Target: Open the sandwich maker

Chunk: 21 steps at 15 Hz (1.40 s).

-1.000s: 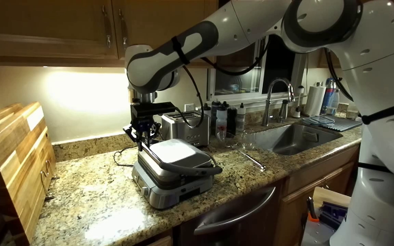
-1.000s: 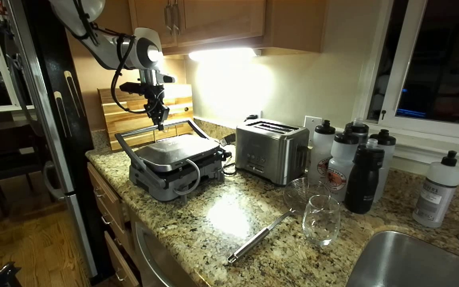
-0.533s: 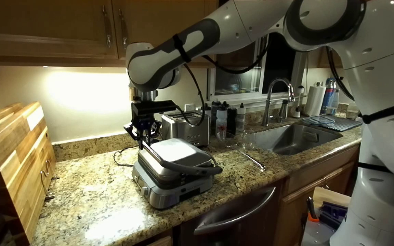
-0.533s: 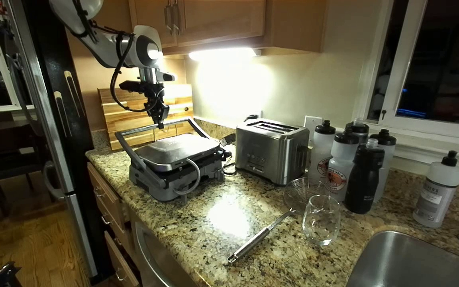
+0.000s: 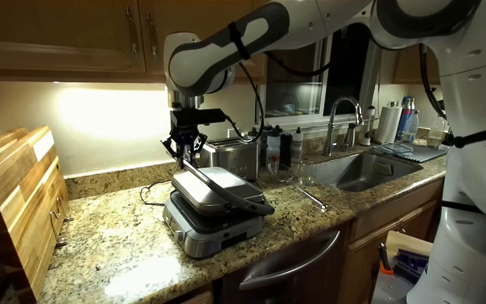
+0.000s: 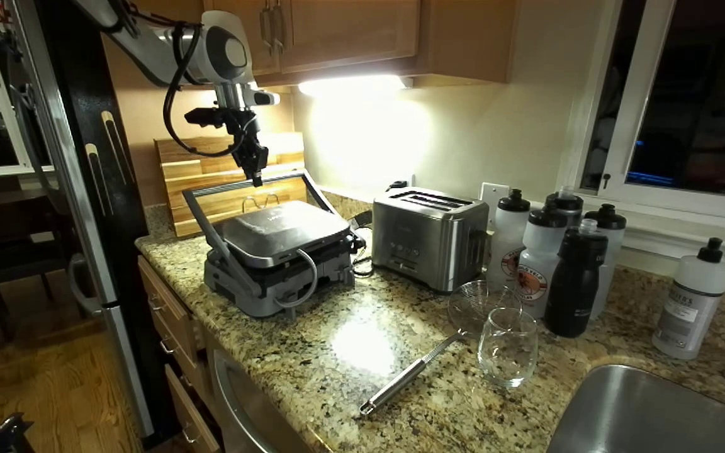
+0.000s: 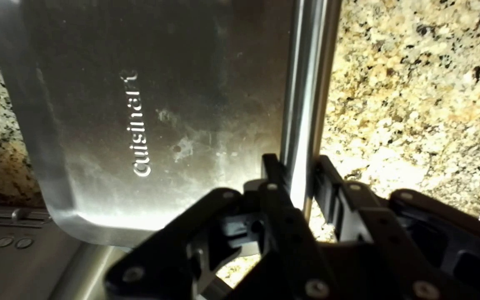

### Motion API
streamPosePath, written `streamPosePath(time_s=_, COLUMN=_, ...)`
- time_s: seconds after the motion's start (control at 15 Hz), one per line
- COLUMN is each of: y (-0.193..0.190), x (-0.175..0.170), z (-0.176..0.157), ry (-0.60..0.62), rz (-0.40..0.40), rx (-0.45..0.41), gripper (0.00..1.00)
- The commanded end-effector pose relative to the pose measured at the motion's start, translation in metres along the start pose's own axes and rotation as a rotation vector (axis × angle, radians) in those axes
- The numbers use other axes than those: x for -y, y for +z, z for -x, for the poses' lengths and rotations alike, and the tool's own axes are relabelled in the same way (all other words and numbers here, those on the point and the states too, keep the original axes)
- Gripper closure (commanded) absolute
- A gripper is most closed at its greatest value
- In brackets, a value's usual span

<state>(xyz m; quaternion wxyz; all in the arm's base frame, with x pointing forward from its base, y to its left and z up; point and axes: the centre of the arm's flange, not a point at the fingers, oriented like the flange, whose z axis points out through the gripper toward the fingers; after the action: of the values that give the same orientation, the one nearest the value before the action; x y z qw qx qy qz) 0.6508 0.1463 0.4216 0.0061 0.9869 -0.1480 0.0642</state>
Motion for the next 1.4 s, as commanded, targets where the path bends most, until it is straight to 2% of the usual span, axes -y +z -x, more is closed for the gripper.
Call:
streamPosePath(time_s=0.0, y=-0.029, x=-0.037, z=0.034, ry=0.054, rz=0.066, rx=-0.041, gripper=0.94)
streamPosePath(time_s=0.87, y=-0.069, x=-0.105, z=0.065, ry=0.223, rz=0.117, rx=-0.161, gripper=0.94)
streamPosePath(time_s=0.93, y=-0.074, x=-0.072, z=0.028, ry=0.121, rz=0.067, rx=-0.19, gripper=0.94)
streamPosePath(time_s=1.0, y=-0.075, x=-0.073, z=0.028, ry=0.112, rz=0.067, rx=-0.194, gripper=0.76)
streamPosePath(time_s=1.33, y=-0.068, x=-0.062, z=0.027, ry=0.091, rz=0.064, rx=-0.187, gripper=0.76)
